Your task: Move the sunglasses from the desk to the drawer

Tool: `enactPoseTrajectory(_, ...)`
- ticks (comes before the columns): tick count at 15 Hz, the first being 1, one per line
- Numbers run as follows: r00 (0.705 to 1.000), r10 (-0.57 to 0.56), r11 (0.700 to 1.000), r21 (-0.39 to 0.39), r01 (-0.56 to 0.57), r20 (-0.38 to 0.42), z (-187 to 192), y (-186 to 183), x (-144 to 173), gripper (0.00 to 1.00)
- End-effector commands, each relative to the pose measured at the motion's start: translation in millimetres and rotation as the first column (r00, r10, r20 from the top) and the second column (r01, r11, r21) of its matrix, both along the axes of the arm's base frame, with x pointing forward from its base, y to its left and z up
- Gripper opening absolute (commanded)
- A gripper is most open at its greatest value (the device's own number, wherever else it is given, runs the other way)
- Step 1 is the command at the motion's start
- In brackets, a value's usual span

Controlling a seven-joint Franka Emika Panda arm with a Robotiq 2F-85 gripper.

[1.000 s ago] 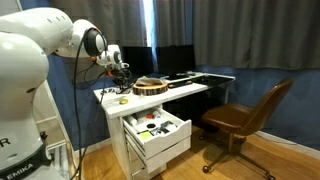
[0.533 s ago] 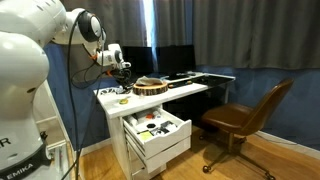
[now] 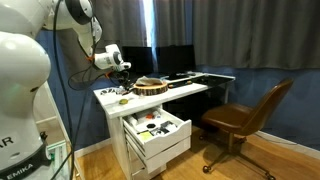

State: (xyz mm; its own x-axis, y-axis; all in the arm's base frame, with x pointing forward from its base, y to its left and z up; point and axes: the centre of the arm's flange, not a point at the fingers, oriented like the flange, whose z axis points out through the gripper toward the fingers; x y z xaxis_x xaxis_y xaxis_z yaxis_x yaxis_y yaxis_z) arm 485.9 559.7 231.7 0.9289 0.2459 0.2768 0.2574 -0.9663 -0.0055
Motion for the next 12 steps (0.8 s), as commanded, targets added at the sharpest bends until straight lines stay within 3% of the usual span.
enactPoseTrajectory(1, 0.995, -0.085, 0.996, 0.018, 0.085, 0.048, 15.7, -58.3, -55.5, 0.04)
enactPoseTrajectory(7, 0.974, -0.218, 0.976, 0.036, 0.216, 0.057, 23.1, -104.8, -89.5, 0.04)
enactPoseTrajectory(8, 0.984, -0.173, 0.985, 0.025, 0.173, 0.032, 8.9, -60.5, -46.4, 0.04)
enactPoseTrajectory(9, 0.984, -0.178, 0.984, 0.022, 0.178, 0.030, 9.5, -65.6, -50.5, 0.16)
enactPoseTrajectory(12, 0.984, -0.178, 0.984, 0.026, 0.178, 0.027, 8.8, -64.2, -48.1, 0.16)
